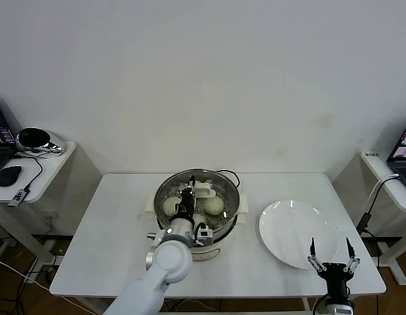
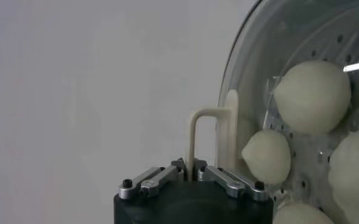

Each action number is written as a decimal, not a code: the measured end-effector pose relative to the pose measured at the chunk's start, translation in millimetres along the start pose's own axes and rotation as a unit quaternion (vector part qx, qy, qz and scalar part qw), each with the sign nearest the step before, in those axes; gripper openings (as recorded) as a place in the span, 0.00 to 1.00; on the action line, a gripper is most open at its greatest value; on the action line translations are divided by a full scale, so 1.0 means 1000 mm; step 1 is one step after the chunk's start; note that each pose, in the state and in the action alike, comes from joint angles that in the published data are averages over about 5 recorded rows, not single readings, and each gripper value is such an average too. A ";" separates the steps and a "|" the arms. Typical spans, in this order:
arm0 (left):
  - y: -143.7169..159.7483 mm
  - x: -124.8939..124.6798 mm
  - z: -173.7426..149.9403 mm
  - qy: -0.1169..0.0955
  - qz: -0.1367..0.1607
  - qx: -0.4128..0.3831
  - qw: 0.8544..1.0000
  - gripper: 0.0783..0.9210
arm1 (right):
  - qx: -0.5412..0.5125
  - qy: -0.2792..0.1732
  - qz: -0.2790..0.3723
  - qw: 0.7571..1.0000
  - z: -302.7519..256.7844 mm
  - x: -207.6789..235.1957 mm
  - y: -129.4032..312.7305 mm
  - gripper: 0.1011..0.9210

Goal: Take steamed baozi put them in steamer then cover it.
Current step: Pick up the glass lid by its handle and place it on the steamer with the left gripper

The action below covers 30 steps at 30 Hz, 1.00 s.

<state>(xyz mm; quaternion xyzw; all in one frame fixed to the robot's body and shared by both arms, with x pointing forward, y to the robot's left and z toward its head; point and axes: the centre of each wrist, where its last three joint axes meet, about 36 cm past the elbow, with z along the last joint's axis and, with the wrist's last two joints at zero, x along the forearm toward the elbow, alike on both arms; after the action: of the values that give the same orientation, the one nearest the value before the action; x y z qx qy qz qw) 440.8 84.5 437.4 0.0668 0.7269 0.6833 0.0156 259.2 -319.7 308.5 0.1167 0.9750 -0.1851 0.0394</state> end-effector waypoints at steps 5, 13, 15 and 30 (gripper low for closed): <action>-0.004 -0.003 0.001 0.003 0.001 -0.004 1.000 0.09 | 0.001 0.000 -0.003 1.000 0.001 0.000 -0.001 0.88; -0.008 -0.003 0.003 0.005 0.001 -0.007 1.000 0.09 | 0.001 -0.001 -0.006 1.000 0.001 -0.001 -0.001 0.88; -0.009 -0.004 0.003 0.005 0.000 -0.007 1.000 0.09 | 0.000 -0.001 -0.006 1.000 0.001 0.000 0.000 0.88; -0.006 0.020 0.009 -0.003 -0.003 0.015 1.000 0.52 | -0.004 -0.002 -0.011 1.000 0.000 0.000 0.003 0.88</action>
<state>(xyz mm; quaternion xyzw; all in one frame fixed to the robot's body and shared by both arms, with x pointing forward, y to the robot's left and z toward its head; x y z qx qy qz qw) 421.9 95.6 432.0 0.0670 0.7375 0.6717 0.0193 260.3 -317.4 307.3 0.1053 0.9768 -0.1820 0.0396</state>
